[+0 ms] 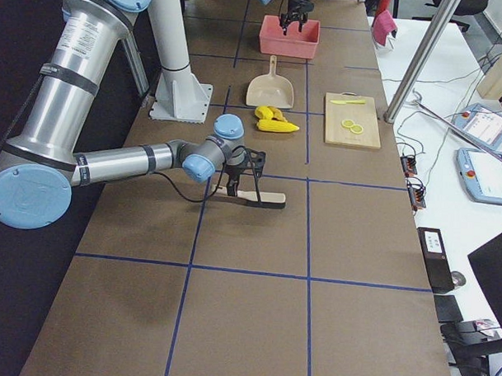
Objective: Sweep and dump trash into bin
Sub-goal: 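Move the left gripper to the dustpan handle while the right reaches the brush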
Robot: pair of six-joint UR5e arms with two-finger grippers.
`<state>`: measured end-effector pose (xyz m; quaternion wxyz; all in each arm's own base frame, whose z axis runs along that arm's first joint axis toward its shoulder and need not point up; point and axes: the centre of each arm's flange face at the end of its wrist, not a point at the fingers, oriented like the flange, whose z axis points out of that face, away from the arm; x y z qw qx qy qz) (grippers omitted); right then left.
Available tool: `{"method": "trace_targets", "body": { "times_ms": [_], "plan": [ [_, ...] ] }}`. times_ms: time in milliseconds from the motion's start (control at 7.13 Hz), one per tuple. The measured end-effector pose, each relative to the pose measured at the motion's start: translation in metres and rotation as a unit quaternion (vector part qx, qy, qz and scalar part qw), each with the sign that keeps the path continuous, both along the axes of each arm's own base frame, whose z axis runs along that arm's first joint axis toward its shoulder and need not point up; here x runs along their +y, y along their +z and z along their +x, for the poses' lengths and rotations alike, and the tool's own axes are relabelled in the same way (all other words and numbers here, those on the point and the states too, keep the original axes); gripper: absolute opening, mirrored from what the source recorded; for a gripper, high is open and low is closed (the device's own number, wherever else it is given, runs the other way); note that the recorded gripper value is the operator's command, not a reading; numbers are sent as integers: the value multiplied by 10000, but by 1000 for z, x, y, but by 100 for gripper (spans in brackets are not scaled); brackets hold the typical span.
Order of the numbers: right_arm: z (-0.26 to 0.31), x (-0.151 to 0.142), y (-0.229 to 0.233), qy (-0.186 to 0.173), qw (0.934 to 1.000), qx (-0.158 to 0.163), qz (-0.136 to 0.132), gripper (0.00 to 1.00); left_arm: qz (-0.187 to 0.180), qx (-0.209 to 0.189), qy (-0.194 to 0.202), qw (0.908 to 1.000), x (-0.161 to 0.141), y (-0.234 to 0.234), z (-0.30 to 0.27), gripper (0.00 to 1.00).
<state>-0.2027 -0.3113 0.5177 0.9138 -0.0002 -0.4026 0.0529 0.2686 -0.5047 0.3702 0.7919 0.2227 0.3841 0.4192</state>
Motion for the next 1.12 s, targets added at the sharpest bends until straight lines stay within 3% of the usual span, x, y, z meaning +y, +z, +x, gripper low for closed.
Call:
{"method": "trace_targets", "body": {
  "times_ms": [421, 701, 842, 982, 1122],
  "plan": [
    [-18, 15, 12, -287, 9995, 152, -1, 98, -17, 54, -39, 10000, 2, -3, 3, 100],
    [-28, 19, 22, -402, 9990, 183, 33, 86, -33, 66, -11, 10000, 5, -4, 10, 100],
    [-31, 19, 29, -414, 9990, 148, 58, 52, -39, 66, 3, 10000, 6, -5, 13, 100],
    [-32, 19, 35, -411, 9991, 115, 81, 35, -34, 71, 27, 10000, 8, -8, 18, 100],
    [-32, 19, 37, -405, 9991, 89, 100, 6, 35, 62, 39, 10000, 8, -13, 24, 100]
  ]
}}
